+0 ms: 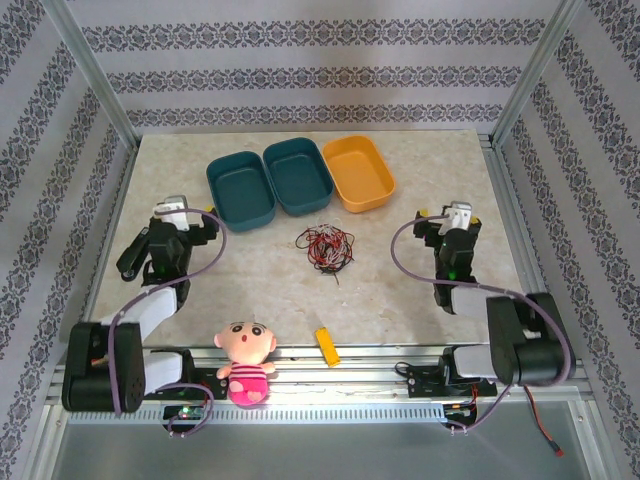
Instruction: Untangle the cables
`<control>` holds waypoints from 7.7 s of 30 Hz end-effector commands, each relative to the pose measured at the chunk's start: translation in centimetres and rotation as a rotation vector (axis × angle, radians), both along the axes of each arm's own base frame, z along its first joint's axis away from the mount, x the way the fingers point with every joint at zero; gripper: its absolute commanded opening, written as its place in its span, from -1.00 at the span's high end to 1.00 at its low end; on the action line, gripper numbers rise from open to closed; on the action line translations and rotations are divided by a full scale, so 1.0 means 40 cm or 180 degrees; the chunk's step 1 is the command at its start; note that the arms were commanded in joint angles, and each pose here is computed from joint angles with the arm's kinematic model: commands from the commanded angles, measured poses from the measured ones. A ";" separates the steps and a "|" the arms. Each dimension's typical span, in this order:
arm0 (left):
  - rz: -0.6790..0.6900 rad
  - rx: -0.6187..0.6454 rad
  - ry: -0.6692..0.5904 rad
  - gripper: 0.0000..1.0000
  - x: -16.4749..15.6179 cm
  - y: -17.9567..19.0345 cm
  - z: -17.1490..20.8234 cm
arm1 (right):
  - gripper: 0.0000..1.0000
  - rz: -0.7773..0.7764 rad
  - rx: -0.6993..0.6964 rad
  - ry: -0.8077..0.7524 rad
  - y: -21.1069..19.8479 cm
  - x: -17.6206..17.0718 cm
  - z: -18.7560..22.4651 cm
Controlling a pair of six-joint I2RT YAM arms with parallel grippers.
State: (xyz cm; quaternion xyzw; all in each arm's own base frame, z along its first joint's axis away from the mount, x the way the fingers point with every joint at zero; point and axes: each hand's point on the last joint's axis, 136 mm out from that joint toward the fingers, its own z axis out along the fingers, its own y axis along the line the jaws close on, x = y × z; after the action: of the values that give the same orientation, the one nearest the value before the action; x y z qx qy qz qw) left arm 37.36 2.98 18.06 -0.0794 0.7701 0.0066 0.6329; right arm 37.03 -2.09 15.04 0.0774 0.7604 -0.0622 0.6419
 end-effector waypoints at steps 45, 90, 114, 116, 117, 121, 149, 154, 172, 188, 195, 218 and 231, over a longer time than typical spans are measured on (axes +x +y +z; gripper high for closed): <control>-0.1531 -0.1087 0.1445 -0.97 -0.070 -0.593 -0.056 | -0.42 0.0959 0.1113 0.1806 0.467 -0.108 0.007; -0.1757 -0.1114 0.2016 0.14 -0.007 -0.760 -0.291 | 0.35 0.1088 0.1379 0.2875 0.605 -0.074 -0.196; -0.1726 -0.1116 0.2002 0.37 -0.008 -0.755 -0.296 | 0.39 0.1000 0.1296 0.2921 0.610 -0.078 -0.206; -0.1722 -0.1114 0.2006 0.41 -0.009 -0.754 -0.296 | 0.46 0.0984 0.1289 0.2937 0.610 -0.077 -0.214; -0.1716 -0.1111 0.2005 0.42 -0.010 -0.752 -0.297 | 0.52 0.0973 0.1288 0.2945 0.608 -0.077 -0.216; -0.1715 -0.1108 0.2004 0.46 -0.012 -0.751 -0.297 | 0.79 0.0915 0.1266 0.2937 0.595 -0.078 -0.219; -0.1833 -0.0802 0.2004 1.00 -0.081 -0.741 -0.290 | 1.00 0.0356 0.1223 0.1979 0.312 -0.154 0.052; -0.1783 -0.0803 0.1976 1.00 -0.081 -0.732 -0.289 | 1.00 0.0280 0.1237 0.1848 0.269 -0.168 0.088; -0.1606 -0.0834 0.1908 0.81 -0.084 -0.699 -0.291 | 1.00 0.0283 0.1208 0.1651 0.236 -0.153 0.168; -0.1651 -0.1086 0.1727 -0.10 -0.084 -0.703 -0.181 | 0.65 0.0762 0.1364 0.2746 0.432 -0.252 -0.050; -0.1595 -0.1096 0.1685 -0.19 -0.096 -0.671 -0.136 | 0.56 0.0732 0.1454 0.2942 0.445 -0.290 -0.108; -0.1634 -0.1418 0.2197 0.07 -0.148 -0.697 -0.294 | 0.39 0.0748 0.1378 0.3028 0.490 -0.260 -0.175; -0.1725 -0.0722 0.2210 0.24 -0.141 -0.668 -0.332 | 0.43 0.0732 0.1317 0.2875 0.495 -0.218 -0.150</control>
State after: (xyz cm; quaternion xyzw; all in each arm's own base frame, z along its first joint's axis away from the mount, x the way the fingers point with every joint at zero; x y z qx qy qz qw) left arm 31.15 -23.88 4.35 0.0308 0.9271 -0.2363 0.2893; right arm 27.58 17.47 8.54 0.0872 0.9641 0.1394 0.2086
